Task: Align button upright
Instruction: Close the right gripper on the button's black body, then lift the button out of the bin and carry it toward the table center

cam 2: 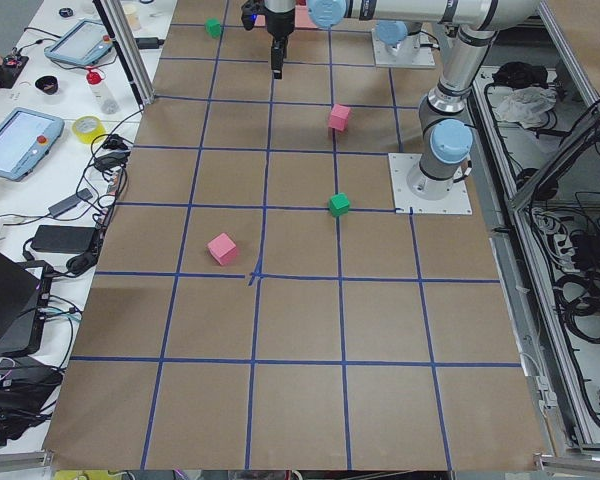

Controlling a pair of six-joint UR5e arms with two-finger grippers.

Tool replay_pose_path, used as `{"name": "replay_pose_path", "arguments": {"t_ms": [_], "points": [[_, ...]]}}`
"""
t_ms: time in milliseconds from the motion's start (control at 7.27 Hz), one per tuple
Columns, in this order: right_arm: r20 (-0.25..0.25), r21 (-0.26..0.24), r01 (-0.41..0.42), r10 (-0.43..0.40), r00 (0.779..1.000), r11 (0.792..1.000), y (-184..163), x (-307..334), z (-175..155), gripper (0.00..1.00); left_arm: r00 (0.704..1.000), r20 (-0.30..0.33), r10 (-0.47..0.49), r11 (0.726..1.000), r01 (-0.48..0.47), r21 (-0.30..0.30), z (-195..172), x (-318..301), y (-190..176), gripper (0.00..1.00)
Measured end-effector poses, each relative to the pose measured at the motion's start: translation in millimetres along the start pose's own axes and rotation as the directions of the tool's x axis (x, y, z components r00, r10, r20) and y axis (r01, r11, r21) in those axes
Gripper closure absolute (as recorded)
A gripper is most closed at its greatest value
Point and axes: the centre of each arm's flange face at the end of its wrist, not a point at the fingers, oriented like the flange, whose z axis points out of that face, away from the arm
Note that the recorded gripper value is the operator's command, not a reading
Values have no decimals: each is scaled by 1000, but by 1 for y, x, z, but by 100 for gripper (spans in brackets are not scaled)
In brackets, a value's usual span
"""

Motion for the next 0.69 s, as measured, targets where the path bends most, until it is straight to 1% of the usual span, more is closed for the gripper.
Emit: {"name": "replay_pose_path", "arguments": {"t_ms": [412,550,688], "points": [[-14,71,-12,13,1000,997,9,1,-46,100,1000,0,0,1000,0,0,0,0,0,0],[-5,87,-10,10,1000,996,9,1,-66,100,1000,0,0,1000,0,0,0,0,0,0],[18,94,-7,5,1000,996,5,1,-91,100,1000,0,0,1000,0,-1,0,0,0,0]]}}
